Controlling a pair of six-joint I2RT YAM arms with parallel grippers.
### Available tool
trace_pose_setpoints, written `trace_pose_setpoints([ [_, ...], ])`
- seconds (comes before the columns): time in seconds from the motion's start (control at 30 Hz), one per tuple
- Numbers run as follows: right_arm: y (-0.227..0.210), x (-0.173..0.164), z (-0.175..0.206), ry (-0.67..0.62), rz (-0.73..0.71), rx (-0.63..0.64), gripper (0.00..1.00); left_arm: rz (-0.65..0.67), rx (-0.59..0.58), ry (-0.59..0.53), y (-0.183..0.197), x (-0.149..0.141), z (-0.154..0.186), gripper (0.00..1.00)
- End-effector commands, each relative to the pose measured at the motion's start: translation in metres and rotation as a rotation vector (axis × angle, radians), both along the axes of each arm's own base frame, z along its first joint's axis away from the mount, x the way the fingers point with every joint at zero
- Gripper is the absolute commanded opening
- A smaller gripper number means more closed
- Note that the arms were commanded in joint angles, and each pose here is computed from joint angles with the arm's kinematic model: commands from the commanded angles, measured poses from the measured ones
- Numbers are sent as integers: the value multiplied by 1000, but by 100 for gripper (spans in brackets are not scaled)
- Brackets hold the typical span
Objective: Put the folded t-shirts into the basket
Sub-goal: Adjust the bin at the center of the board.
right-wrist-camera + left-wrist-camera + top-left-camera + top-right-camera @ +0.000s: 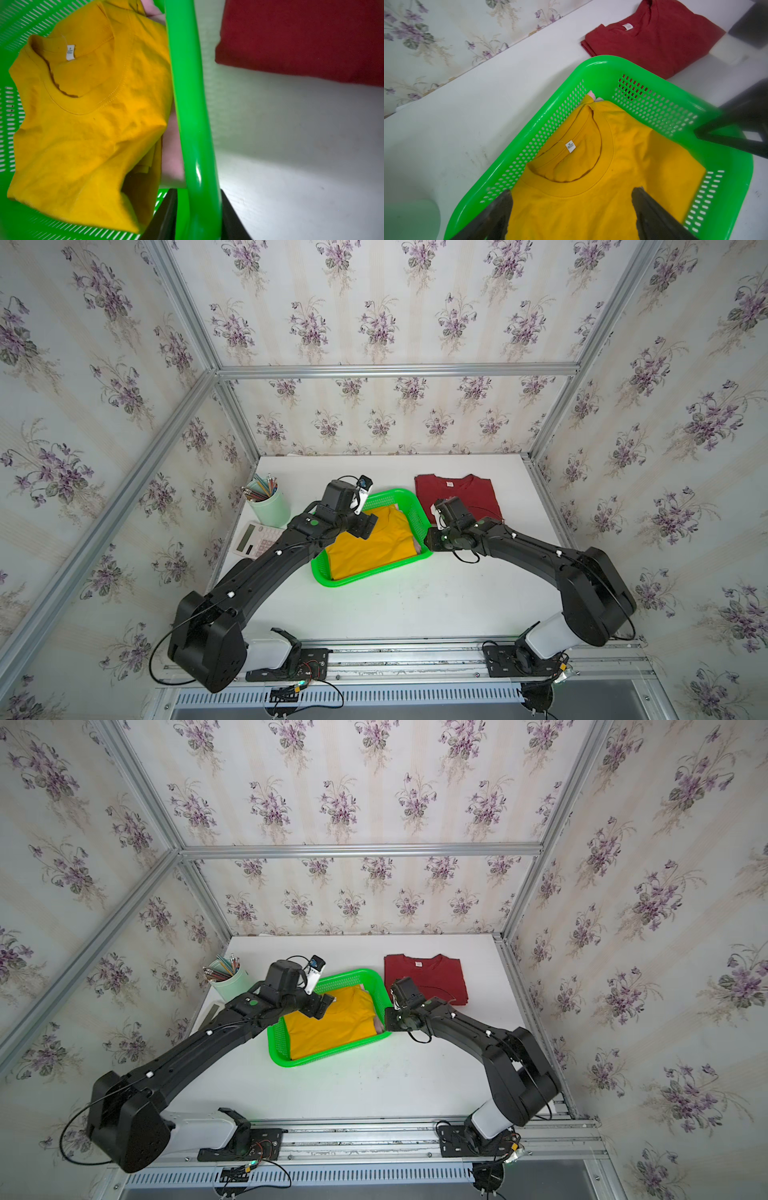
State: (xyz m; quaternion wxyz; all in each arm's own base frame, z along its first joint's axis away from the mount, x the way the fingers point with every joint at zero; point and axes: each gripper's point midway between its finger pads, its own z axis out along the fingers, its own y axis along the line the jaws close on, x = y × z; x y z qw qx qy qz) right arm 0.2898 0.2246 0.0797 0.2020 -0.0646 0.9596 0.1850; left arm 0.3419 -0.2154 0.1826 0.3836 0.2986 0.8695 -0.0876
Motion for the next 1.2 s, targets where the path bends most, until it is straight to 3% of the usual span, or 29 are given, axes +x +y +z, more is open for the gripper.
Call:
trace_pose_setpoints([
  [0.0,3,-20,3,49,-15,69,40,-52,32,-26,-29,13,-12,90],
  [0.07,3,-27,10,49,-17,108,48,-100,65,0,-48,12,-25,90],
  [0.17,-6,-23,32,-12,-38,80,49,-96,89,51,-58,14,-41,89],
  [0.33,16,-28,82,-59,130,145,40,-51,123,76,-50,16,-58,88],
  [0.43,42,-36,87,-21,231,212,26,15,135,65,-39,18,-63,88],
  [0.5,58,-34,88,-22,256,245,22,63,135,54,-30,20,-59,89],
  [0.7,87,-11,70,-22,242,287,18,248,62,21,16,27,-34,90],
  [0.87,74,-15,15,101,195,169,24,394,-186,0,48,28,-7,90],
  [1.0,41,-32,-24,172,122,38,21,440,-263,-106,62,28,5,90],
  [1.17,47,-44,11,146,162,99,18,470,-250,-98,66,28,4,90],
])
